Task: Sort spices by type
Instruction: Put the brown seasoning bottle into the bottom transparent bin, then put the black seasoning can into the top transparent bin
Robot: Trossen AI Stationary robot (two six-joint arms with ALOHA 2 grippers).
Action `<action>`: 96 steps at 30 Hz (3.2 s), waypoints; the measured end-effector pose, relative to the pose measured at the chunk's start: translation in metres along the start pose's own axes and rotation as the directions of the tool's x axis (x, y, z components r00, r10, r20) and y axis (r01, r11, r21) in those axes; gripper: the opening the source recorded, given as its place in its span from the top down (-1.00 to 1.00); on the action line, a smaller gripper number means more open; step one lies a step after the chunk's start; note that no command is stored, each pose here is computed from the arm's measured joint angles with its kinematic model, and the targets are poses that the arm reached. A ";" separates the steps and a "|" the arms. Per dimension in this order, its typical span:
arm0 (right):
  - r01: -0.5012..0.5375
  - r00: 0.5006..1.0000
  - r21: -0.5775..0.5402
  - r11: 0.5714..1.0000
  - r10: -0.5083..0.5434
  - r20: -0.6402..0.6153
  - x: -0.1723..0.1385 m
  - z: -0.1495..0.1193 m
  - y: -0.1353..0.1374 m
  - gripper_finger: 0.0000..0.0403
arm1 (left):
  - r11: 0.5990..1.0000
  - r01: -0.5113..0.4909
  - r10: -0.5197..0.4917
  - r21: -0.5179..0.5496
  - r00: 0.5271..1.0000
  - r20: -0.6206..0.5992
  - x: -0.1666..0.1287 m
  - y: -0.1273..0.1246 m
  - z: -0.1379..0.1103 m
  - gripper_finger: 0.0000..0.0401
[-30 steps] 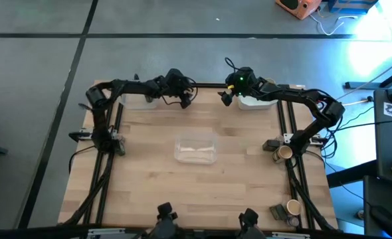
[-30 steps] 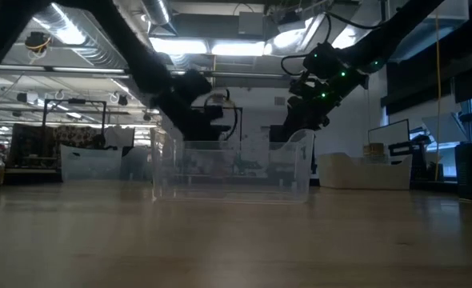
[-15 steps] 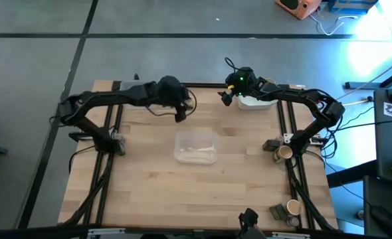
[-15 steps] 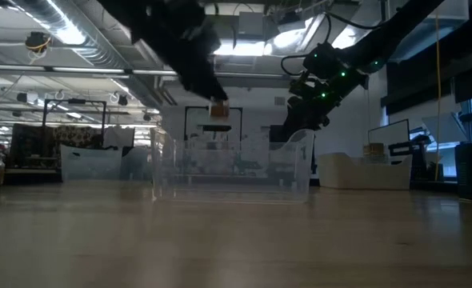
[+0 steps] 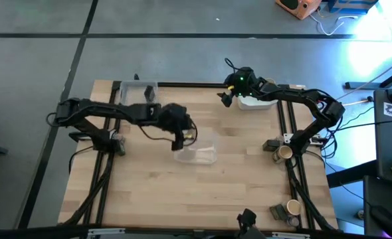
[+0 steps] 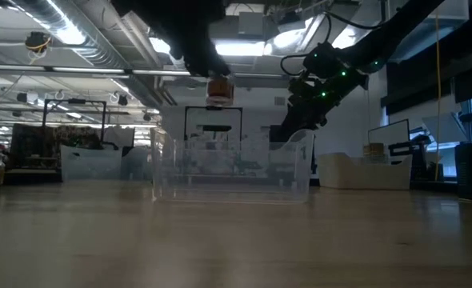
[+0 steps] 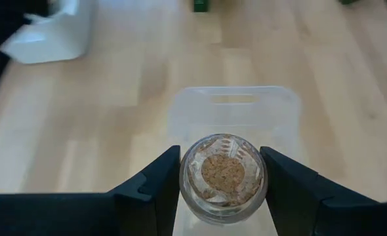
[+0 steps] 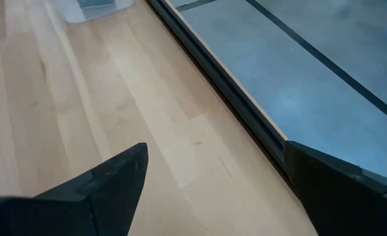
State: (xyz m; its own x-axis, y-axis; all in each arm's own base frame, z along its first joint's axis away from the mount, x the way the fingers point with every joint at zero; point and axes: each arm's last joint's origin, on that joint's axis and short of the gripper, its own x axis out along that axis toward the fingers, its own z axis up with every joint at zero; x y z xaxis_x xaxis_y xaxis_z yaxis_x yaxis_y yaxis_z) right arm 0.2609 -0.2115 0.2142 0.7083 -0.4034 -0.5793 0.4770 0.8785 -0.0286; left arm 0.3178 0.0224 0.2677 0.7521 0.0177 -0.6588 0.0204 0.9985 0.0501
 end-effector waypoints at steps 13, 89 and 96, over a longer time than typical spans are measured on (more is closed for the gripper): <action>-0.001 1.000 -0.002 1.000 0.001 -0.003 0.000 0.000 0.000 -0.74 | 0.989 -0.104 0.086 -0.102 0.983 -0.162 0.052 -0.028 -0.022 0.15; -0.009 1.000 -0.003 1.000 0.009 -0.014 0.000 -0.001 0.000 -0.74 | 0.913 -0.383 0.277 -0.145 0.839 -0.469 -0.023 -0.038 -0.041 -0.28; -0.058 0.998 -0.019 0.998 0.057 -0.026 -0.007 0.000 0.007 -0.74 | 0.927 -0.338 0.261 -0.163 0.894 -0.365 -0.030 -0.025 -0.074 -0.28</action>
State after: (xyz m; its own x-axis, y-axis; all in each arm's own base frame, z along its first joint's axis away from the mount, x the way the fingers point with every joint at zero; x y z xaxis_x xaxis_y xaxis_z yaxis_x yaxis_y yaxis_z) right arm 0.2595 -0.2022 0.2182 0.7204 -0.3457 -0.6013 0.4251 0.9051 -0.0110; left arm 0.2457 0.0011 0.2304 0.4370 0.2955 -0.8495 -0.3425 0.9280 0.1466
